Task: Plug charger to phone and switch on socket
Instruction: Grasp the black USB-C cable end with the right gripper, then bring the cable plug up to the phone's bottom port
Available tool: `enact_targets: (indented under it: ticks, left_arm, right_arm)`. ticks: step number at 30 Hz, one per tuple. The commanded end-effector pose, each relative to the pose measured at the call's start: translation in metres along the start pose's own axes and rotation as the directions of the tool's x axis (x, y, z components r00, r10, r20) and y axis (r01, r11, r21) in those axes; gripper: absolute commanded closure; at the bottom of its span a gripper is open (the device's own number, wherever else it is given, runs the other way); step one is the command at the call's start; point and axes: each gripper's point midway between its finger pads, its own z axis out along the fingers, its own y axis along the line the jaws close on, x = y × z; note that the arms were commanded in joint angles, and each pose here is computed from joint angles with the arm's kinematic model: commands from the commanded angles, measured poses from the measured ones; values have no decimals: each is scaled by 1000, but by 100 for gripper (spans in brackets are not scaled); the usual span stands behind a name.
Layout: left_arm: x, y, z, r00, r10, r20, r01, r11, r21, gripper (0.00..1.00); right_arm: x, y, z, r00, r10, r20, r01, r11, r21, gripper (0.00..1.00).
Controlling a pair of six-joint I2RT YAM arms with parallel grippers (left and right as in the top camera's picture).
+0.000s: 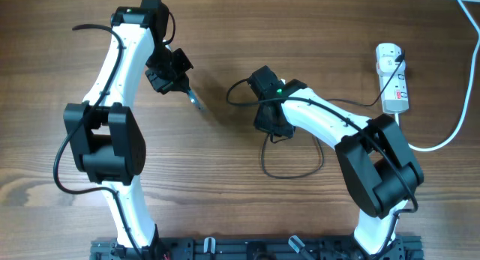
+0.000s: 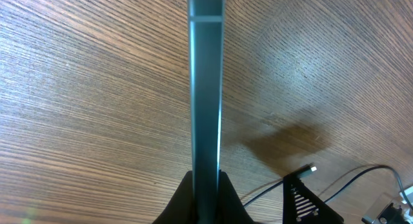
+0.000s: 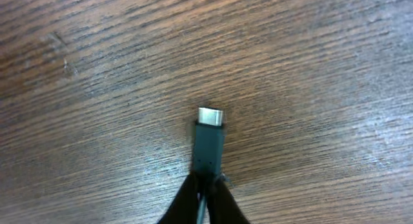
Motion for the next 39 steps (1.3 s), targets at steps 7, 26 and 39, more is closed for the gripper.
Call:
enact_targets:
  ticks: [7, 26, 39]
  left_arm:
    - [0, -24, -14, 990, 131, 46, -135, 986, 96, 96]
    - [27, -135, -68, 915, 395, 87, -340, 634, 694, 96]
    - [47, -138, -69, 828, 537, 160, -475, 521, 709, 96]
  right_arm:
    - [3, 34, -31, 977, -199, -75, 177, 956, -232, 96]
    - [50, 70, -169, 871, -487, 66, 414, 654, -633, 96]
    - [43, 78, -176, 857, -497, 140, 461, 614, -641, 95]
